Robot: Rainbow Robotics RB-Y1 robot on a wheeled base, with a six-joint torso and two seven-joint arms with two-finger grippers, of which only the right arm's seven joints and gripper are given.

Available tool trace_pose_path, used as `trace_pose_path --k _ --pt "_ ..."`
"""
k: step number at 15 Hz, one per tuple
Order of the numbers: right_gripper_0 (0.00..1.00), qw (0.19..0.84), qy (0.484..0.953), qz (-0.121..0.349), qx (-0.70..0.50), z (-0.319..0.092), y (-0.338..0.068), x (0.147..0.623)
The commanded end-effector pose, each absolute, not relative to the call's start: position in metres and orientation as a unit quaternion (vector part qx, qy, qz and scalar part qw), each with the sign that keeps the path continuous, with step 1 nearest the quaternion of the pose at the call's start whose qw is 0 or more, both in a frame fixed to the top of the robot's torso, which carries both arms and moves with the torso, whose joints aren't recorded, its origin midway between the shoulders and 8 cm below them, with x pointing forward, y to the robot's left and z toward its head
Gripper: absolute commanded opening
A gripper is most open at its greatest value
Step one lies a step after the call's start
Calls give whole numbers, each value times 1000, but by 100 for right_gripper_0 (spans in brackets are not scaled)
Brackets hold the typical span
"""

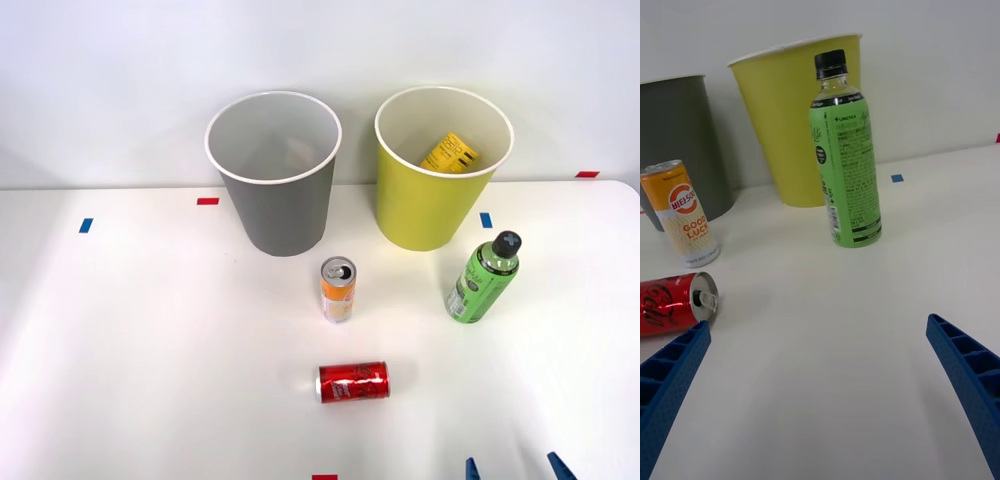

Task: Put cans in the gray bin, plastic bottles in the light green bin

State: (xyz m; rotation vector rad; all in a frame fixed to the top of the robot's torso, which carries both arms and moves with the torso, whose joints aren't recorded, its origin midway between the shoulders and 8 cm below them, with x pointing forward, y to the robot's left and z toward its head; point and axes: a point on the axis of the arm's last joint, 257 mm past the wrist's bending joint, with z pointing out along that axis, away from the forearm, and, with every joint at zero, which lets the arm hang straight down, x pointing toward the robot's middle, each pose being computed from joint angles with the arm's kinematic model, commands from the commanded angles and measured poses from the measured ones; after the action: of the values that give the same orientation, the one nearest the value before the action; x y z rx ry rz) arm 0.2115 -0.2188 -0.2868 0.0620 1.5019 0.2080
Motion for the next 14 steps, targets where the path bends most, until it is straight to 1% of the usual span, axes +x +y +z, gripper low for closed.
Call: trace_pose_path --k 1,3,4,8,11,14 --pt "100 743 667 49 2 -264 -225 226" --pt "100 737 675 25 2 -259 -230 240" --pt "100 740 673 21 7 -256 -230 247" --pt "100 761 648 26 22 -243 -227 275" --pt "100 758 651 23 26 -243 -229 299" --pt "100 764 644 20 36 -234 -228 329"
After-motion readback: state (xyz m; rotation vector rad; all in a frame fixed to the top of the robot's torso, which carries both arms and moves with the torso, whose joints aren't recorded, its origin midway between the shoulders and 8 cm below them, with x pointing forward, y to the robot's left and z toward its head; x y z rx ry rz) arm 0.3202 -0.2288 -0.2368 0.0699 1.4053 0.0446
